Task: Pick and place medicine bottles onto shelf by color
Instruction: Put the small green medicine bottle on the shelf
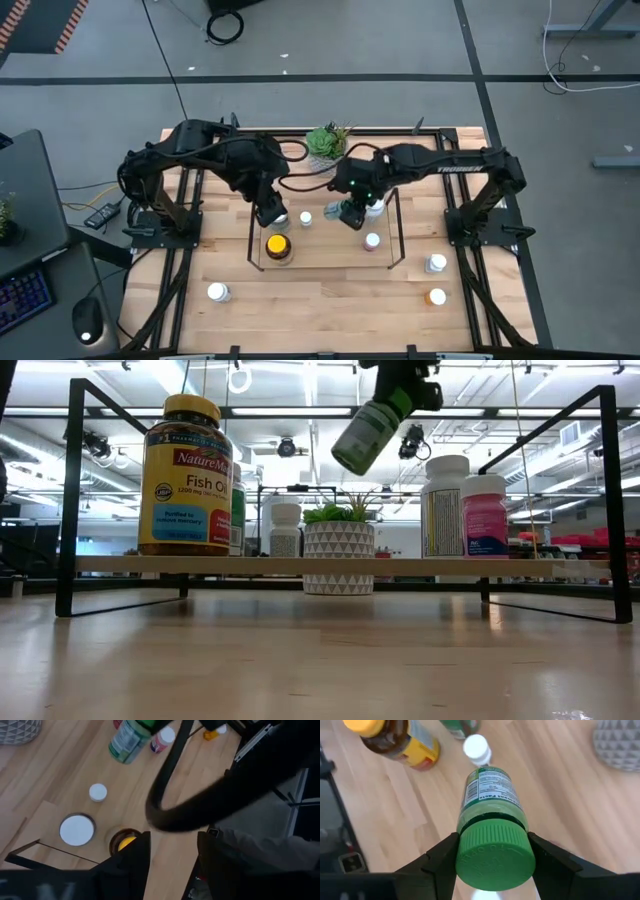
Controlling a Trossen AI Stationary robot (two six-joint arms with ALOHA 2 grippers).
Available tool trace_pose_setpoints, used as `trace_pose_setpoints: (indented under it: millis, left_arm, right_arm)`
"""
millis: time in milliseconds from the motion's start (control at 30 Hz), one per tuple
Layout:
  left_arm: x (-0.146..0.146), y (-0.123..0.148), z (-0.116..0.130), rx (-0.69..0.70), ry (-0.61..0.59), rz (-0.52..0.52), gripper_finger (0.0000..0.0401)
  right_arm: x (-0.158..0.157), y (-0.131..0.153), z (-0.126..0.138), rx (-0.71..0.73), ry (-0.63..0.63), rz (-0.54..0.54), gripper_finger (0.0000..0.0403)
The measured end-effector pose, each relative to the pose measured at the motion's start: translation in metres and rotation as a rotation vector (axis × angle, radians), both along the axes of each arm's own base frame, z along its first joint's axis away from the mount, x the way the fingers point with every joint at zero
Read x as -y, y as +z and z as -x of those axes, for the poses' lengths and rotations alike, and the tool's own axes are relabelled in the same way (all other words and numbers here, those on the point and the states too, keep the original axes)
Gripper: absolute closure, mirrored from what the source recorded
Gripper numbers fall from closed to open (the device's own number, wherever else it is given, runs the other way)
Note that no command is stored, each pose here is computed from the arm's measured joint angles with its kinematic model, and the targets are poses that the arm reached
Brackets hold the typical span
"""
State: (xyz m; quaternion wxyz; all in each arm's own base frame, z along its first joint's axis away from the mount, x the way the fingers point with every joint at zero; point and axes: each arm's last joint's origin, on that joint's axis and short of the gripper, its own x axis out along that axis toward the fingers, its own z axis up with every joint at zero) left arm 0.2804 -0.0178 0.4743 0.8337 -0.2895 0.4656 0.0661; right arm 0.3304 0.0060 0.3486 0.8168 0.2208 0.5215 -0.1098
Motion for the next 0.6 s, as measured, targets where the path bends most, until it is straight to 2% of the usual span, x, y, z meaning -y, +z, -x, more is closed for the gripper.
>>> trace_pose_setpoints:
  millis: [167,367,600]
  left_arm:
    - [0.000,0.000,0.000,-0.003,0.011,0.008,0.0238]
    - [-0.001,0.010,0.016,0.037,0.013,0.015,0.0251]
    - [-0.002,0.023,0.036,0.086,0.037,0.030,0.0268]
  right_arm:
    - [0.009,0.006,0.001,-0.083,0.067,0.035,0.0188]
    - [0.011,0.002,-0.028,-0.162,0.164,0.069,0.0188]
    - [0.012,-0.020,-0.060,-0.292,0.253,0.085,0.0188]
